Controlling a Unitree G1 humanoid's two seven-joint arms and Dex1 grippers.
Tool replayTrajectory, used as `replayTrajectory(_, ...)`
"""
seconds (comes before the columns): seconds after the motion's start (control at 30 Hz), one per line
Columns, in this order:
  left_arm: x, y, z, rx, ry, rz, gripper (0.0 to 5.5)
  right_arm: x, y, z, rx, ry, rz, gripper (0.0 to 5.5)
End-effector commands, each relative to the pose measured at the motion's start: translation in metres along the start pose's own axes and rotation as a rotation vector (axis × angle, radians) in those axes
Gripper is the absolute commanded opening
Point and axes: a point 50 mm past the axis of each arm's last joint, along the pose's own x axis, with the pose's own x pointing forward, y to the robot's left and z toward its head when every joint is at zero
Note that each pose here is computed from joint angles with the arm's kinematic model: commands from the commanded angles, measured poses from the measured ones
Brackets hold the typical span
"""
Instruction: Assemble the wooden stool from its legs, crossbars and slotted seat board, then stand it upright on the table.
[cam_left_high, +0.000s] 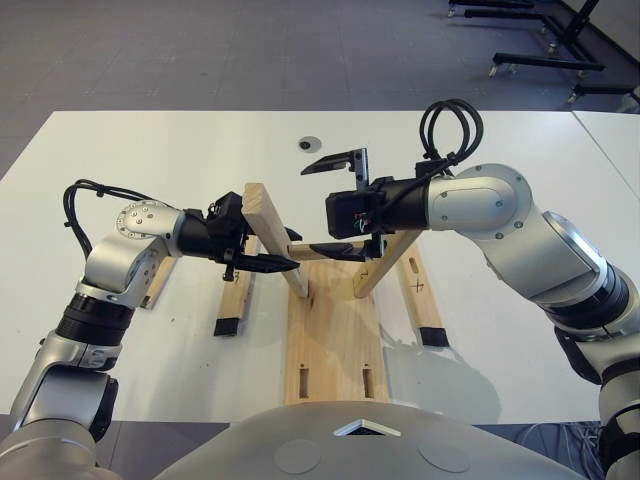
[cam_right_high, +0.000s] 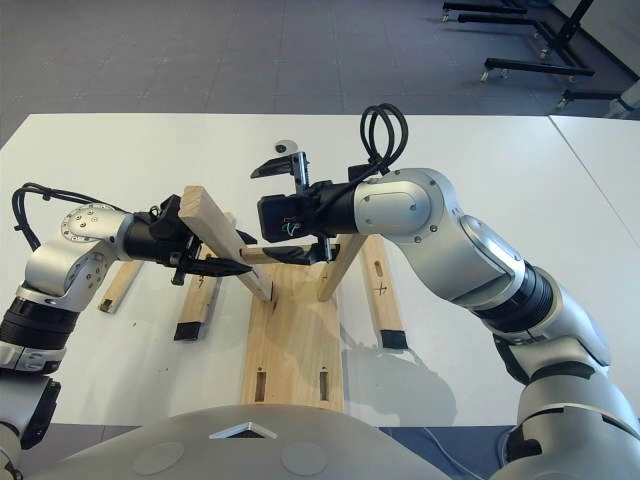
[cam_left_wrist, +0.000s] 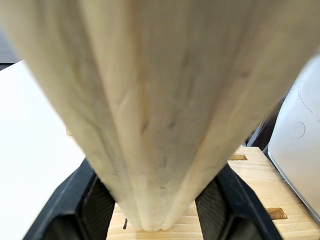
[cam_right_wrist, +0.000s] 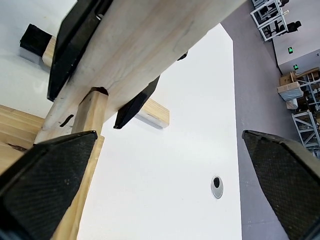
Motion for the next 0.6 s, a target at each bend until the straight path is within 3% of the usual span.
replayTrajectory(0.03,0.011,-0.016,-0.036,-0.185,0.094,-0.085,2.02,0.01,0.027,-0.027,0.148,0.092,0.195,5.36)
replayTrajectory(0.6,0.016,-0.014,-0.03,-0.156,0.052,-0.054,2.02,0.023,0.057,-0.056,0.321,0.133,0.361,5.36)
